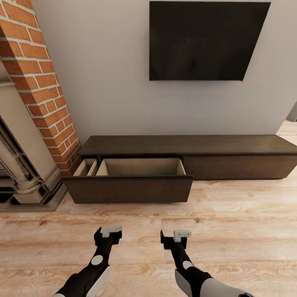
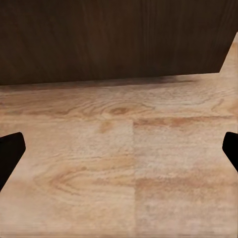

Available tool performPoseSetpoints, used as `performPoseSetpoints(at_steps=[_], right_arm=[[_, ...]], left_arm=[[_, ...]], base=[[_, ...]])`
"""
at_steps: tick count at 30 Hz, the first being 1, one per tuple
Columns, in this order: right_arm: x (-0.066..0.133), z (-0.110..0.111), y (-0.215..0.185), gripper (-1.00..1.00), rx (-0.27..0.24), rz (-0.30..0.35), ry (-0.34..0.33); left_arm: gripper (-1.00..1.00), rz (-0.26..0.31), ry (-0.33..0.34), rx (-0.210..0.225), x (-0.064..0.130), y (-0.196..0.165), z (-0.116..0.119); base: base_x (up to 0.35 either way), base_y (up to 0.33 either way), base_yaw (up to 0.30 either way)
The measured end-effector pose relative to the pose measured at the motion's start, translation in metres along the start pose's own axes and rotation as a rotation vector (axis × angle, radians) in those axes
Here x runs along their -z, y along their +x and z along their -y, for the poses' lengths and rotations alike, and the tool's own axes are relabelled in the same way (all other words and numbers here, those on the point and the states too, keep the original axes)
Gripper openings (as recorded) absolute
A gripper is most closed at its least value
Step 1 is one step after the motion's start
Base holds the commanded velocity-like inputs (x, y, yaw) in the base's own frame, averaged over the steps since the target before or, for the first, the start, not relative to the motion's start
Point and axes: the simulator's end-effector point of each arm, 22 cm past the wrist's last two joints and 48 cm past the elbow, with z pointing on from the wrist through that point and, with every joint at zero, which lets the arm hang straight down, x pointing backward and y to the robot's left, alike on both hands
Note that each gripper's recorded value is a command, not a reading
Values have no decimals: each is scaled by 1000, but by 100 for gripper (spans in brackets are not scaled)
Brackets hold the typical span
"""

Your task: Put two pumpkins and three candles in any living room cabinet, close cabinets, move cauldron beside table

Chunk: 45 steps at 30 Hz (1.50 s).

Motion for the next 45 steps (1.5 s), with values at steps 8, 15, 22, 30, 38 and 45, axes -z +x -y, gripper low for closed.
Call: performPoseSetpoints(at_steps=[8, 15, 22, 30, 38, 45], right_arm=[[-3, 0, 9, 100, 0, -1, -2], [-5, 1, 15, 100, 0, -1, -2], [-5, 1, 15, 100, 0, -1, -2], [-5, 1, 14, 100, -1, 1, -2], [-5, 1, 14, 100, -1, 1, -2], [-5, 1, 15, 100, 0, 0, -2]], left_arm=[[100, 3, 3, -1, -3, 7, 1], [100, 5, 11, -5, -4, 13, 5], [100, 5, 12, -8, -4, 14, 4], [100, 3, 8, -5, -5, 14, 2], [100, 3, 6, -3, -5, 14, 1], [100, 0, 6, -3, -5, 15, 2]], base=[[0, 0, 0], [0, 0, 0], [25, 23, 0], [159, 125, 0], [191, 148, 0], [227, 163, 0]])
